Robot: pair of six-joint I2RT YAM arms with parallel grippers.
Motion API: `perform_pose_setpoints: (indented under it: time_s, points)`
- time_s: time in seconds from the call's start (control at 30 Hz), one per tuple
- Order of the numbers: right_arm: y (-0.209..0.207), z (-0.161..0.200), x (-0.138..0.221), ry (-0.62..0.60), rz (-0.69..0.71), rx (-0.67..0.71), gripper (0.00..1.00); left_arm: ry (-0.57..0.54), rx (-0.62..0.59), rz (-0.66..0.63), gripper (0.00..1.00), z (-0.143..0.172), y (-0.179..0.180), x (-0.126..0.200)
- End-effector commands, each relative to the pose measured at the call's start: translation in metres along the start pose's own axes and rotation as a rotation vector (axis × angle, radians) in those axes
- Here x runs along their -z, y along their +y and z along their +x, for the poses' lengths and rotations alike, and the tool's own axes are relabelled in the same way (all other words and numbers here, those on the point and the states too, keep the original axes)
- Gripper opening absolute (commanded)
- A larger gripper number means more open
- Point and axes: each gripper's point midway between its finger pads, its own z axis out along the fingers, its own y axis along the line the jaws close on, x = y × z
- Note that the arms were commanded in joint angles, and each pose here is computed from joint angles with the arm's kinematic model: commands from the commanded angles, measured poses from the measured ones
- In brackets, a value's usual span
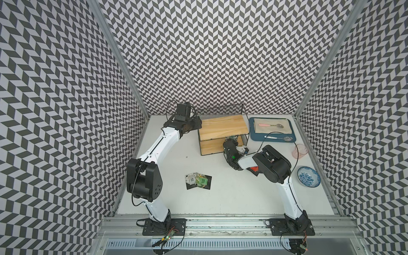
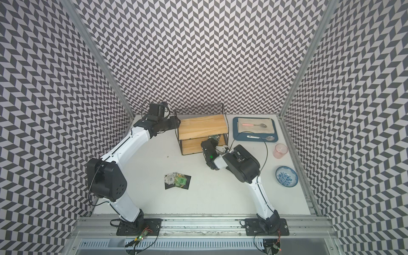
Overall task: Remove the tea bags from the shelf
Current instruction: Adjust the tea bag on the shelf.
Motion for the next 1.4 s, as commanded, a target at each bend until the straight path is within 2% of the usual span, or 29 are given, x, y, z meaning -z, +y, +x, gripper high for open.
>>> perform_pose_setpoints:
  time_s: [0.0, 0.37, 0.63, 0.83, 0.93, 1.1, 1.37]
  points:
    - [-0.028, -0.014, -0.008, -0.042, 0.115, -0.195, 0.10, -0.022, -0.003, -0.019, 0.54, -0.006, 0.007, 0.007]
    - [-0.043, -0.028, 0.014, -0.094, 0.268, -0.190, 0.11, -0.028, -0.004, -0.026, 0.54, -0.008, 0.007, 0.008]
    - [-0.055, -0.046, 0.049, -0.112, 0.376, -0.175, 0.09, -0.031, -0.003, -0.028, 0.54, -0.010, 0.007, 0.008]
    - [-0.060, -0.046, 0.061, -0.077, 0.366, -0.159, 0.08, -0.032, -0.003, -0.029, 0.54, -0.011, 0.008, 0.007]
    - [-0.046, -0.042, 0.056, -0.043, 0.302, -0.119, 0.15, -0.034, -0.005, -0.030, 0.54, -0.011, 0.008, 0.008]
    - [-0.002, -0.026, 0.059, 0.034, 0.189, -0.011, 0.34, -0.036, -0.008, -0.029, 0.54, -0.012, 0.007, 0.009]
    - [0.028, -0.029, 0.086, 0.096, 0.130, 0.103, 0.48, -0.036, -0.007, -0.029, 0.54, -0.012, 0.007, 0.007]
